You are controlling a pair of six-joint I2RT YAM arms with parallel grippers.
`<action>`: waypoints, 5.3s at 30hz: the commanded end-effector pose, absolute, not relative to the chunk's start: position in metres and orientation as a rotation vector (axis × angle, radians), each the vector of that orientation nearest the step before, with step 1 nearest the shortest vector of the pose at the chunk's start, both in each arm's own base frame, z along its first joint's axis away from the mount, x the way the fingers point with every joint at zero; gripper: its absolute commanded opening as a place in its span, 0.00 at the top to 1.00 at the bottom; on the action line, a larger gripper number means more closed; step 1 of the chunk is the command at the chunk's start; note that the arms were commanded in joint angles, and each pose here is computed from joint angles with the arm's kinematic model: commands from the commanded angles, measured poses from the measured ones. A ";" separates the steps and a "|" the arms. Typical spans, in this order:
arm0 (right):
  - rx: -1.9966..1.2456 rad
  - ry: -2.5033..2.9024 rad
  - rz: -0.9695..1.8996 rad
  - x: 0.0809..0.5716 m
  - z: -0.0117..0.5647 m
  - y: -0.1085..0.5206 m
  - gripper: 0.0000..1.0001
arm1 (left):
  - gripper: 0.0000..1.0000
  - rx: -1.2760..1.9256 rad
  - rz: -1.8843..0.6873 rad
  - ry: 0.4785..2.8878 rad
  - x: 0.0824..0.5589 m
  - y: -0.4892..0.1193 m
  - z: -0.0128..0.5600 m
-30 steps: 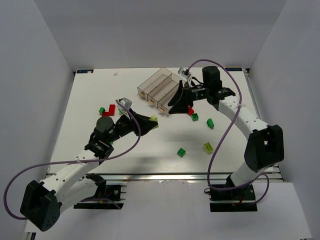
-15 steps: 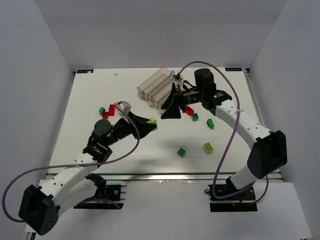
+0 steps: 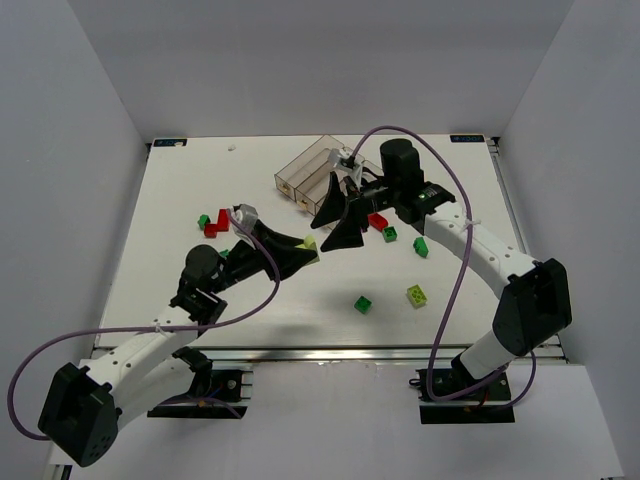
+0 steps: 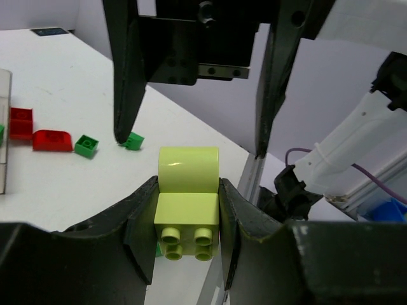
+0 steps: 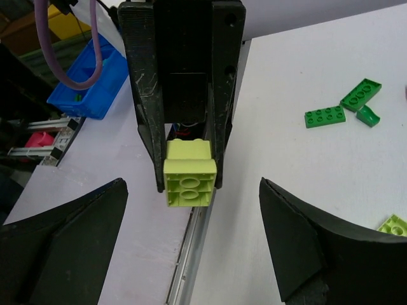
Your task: Sort the legos into containers by color
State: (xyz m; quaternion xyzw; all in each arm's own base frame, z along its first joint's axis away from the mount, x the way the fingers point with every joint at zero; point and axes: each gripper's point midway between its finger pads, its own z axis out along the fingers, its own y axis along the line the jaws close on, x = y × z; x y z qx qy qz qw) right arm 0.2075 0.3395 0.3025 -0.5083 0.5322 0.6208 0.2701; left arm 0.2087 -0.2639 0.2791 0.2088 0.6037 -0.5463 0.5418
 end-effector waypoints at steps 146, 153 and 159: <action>-1.403 1.357 1.808 0.196 0.303 0.348 0.97 | 0.93 0.518 -1.301 1.438 0.191 -0.261 0.283; -1.390 1.368 1.793 0.205 0.300 0.345 0.98 | 1.00 0.514 -1.246 1.454 0.190 -0.252 0.279; -1.388 1.370 1.778 0.210 0.297 0.343 0.98 | 1.00 0.508 -1.219 1.468 0.190 -0.248 0.276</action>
